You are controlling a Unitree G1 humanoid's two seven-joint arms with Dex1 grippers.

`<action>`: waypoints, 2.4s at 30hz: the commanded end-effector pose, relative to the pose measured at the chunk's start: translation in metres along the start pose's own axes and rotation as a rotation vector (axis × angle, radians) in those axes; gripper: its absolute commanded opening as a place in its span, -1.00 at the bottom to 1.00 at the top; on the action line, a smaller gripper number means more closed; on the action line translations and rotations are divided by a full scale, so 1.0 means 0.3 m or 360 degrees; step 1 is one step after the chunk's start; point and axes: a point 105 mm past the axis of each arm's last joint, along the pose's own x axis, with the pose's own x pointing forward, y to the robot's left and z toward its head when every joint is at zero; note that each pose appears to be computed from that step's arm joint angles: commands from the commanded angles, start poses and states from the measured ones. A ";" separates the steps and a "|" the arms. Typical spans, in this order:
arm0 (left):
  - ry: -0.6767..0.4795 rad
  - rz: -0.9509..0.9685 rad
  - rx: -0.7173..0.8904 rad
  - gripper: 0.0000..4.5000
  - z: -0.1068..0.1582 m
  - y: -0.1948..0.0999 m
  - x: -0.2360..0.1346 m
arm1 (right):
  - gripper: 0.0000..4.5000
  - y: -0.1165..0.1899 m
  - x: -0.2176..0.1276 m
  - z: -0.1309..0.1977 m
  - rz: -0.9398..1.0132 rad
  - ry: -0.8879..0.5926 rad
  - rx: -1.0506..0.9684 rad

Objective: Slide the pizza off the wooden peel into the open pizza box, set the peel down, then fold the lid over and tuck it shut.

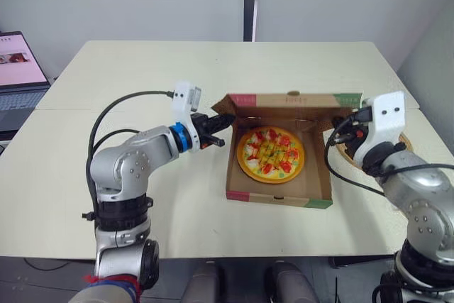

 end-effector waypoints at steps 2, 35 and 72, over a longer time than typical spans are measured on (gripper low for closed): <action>-0.0004 -0.0053 -0.0029 -1.00 -0.049 -0.039 -0.012 | -0.98 0.047 -0.033 0.018 0.0041 -0.0133 0.0009; 0.0045 0.0134 0.0047 -1.00 -0.192 0.037 -0.049 | 0.86 0.065 -0.189 -0.215 0.0322 0.0106 -0.0042; 0.0281 -0.0266 0.0359 0.36 -0.167 0.045 -0.229 | -1.00 0.039 -0.021 -0.006 0.0688 0.0100 -0.0281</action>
